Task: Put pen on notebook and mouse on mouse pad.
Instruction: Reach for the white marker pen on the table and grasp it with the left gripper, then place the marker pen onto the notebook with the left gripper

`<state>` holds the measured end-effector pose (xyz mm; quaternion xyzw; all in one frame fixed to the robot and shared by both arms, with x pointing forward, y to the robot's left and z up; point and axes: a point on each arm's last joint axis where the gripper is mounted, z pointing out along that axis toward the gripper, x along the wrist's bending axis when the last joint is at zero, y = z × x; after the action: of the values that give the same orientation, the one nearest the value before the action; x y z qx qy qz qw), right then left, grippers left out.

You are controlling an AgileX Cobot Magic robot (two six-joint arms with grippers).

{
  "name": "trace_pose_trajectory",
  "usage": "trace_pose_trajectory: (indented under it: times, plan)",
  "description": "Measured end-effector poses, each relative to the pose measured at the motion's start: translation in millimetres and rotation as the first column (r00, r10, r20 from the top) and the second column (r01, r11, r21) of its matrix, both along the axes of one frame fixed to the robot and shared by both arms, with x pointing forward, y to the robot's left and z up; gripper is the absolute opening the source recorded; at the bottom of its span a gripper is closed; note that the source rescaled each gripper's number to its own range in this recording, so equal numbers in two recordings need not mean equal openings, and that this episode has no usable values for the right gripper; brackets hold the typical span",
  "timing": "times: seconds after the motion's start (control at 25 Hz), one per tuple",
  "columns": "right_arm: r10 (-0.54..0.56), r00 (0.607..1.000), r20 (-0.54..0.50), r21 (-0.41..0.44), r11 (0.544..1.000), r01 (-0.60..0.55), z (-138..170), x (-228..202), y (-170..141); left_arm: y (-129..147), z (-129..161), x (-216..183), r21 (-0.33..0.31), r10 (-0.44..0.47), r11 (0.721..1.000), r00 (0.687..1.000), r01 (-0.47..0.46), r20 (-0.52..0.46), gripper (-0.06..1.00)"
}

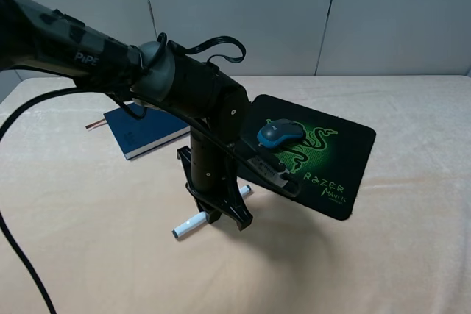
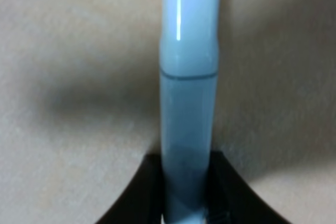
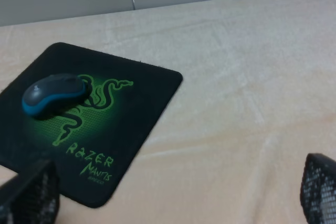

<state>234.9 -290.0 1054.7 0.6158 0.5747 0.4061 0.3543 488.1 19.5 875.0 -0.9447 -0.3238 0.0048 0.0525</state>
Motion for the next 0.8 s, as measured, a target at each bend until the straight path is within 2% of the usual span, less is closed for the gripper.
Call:
trace_pose_trajectory:
  times: [0.36,0.8]
  plan:
    - [0.0,1.0,0.0,0.0,1.0,0.0,0,0,0,3,3,-2,0.029,0.032,0.999,0.999,-0.032,-0.018,0.0]
    - [0.0,1.0,0.0,0.0,1.0,0.0,0,0,0,11,57,-9,0.005,0.064,0.998,0.998,-0.064,0.009,0.0]
